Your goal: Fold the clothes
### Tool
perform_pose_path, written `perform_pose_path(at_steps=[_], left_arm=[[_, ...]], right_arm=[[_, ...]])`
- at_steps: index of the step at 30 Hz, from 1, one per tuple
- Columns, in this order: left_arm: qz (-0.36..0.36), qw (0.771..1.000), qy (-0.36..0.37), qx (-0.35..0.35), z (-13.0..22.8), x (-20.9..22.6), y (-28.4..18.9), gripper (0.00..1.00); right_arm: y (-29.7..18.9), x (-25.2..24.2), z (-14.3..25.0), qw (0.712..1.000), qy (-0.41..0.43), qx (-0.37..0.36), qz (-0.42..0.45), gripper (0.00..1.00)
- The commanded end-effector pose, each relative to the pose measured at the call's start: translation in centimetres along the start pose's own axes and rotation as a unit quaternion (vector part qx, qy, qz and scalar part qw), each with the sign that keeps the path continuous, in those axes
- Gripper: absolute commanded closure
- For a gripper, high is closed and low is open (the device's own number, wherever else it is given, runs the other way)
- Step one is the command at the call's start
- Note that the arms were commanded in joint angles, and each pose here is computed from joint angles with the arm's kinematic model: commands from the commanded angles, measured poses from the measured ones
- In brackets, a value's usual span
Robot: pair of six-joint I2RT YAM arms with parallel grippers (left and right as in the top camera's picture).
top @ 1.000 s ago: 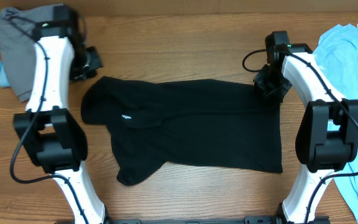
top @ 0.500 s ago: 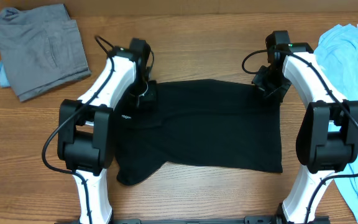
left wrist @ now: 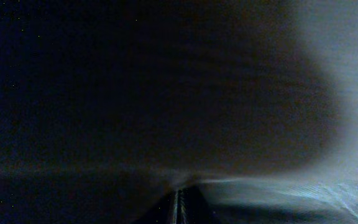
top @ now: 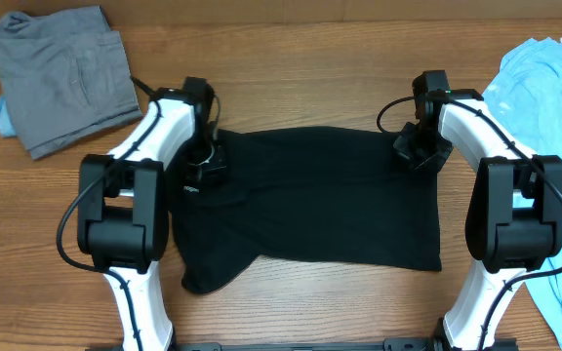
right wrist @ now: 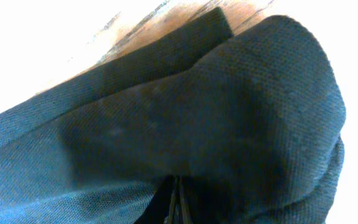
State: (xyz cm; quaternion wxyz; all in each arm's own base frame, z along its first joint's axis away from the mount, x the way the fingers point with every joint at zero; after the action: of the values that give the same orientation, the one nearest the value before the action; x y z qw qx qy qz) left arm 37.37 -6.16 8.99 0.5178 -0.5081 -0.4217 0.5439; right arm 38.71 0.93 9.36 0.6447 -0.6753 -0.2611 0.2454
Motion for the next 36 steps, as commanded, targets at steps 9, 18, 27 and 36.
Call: perform_pose_path(at_steps=[9,18,27,36], left_arm=[[-0.067,0.990,-0.120,0.035,1.5,8.2,-1.4,0.96],[-0.063,0.990,-0.124,-0.021,-0.8,8.1,-8.3,0.96],[-0.038,0.994,-0.097,-0.039,-1.1,6.6,-11.7,0.65],[-0.039,0.995,-0.088,-0.037,-1.1,6.4,-11.7,0.45]], right_arm=[[-0.9,-1.2,-0.7,0.999,0.032,-0.025,0.030,0.96],[-6.8,-0.3,-1.7,0.998,0.033,-0.046,0.005,0.87],[-10.8,-3.0,-0.8,0.998,0.040,-0.039,0.029,0.00],[-5.8,-4.5,0.0,0.999,0.007,0.051,-0.017,0.12]])
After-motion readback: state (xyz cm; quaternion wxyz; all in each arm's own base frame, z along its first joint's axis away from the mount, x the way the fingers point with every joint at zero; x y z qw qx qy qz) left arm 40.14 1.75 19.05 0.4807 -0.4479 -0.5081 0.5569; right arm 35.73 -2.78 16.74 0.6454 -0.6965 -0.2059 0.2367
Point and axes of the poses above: each gripper's point midway between its finger pads, its own y axis out along the fingers, its own x axis along the line the jaws close on, z = x × y, the point moved 9 cm from there along -y, back along the fingers, and after that the axes turned 14 degrees about y, right-handed, at the moved point
